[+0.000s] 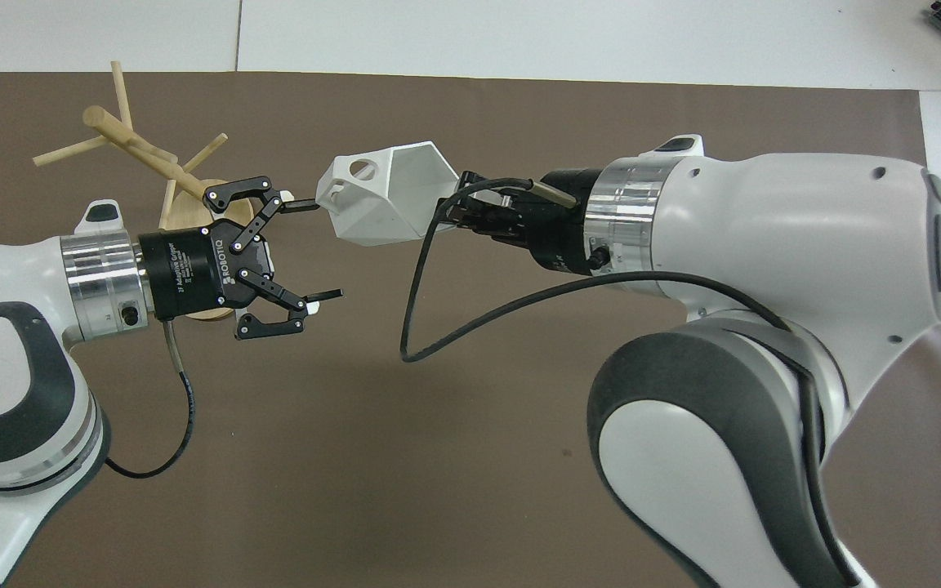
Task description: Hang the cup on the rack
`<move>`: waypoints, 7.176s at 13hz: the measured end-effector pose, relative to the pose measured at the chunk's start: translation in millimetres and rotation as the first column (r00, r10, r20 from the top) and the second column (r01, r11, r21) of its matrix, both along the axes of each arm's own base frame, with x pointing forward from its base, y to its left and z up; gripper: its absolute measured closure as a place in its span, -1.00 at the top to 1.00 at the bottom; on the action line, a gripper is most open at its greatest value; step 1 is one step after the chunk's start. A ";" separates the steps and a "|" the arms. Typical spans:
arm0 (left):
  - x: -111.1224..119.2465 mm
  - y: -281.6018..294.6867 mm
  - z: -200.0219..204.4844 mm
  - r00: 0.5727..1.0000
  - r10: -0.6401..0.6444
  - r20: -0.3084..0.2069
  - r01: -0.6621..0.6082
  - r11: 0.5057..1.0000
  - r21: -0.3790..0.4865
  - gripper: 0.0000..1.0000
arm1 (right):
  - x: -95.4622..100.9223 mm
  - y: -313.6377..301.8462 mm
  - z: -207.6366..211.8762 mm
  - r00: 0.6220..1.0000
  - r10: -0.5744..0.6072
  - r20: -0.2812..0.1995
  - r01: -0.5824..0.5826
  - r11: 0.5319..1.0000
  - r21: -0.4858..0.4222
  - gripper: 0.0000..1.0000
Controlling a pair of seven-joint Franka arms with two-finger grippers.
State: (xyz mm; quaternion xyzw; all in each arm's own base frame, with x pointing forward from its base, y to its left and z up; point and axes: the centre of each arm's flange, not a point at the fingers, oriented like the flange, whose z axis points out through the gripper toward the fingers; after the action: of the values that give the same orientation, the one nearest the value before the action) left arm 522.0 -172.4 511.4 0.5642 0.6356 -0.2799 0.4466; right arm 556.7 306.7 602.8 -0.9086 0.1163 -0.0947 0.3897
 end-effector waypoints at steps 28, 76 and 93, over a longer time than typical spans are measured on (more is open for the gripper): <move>3.5 -1.2 10.0 0.995 0.067 -0.073 -0.070 0.997 -0.037 0.54 | 1.4 22.3 -20.3 1.000 0.022 0.010 -0.022 1.000 0.018 0.40; 46.4 108.0 -83.6 0.591 0.754 -0.287 -0.709 0.655 0.262 0.54 | -7.6 -383.8 -1.4 0.923 0.313 -0.223 -0.376 0.623 -0.686 1.00; 48.2 115.4 -84.8 0.561 0.778 -0.283 -0.736 0.625 0.259 0.54 | -10.5 -356.3 17.7 0.946 0.220 -0.236 -0.323 0.661 -0.677 1.00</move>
State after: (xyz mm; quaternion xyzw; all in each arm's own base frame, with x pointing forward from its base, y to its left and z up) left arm 570.2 -57.0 426.6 0.1968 0.9020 -0.1256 0.3632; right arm 546.1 -49.6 620.4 -0.9990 -0.0403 -0.0117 0.0120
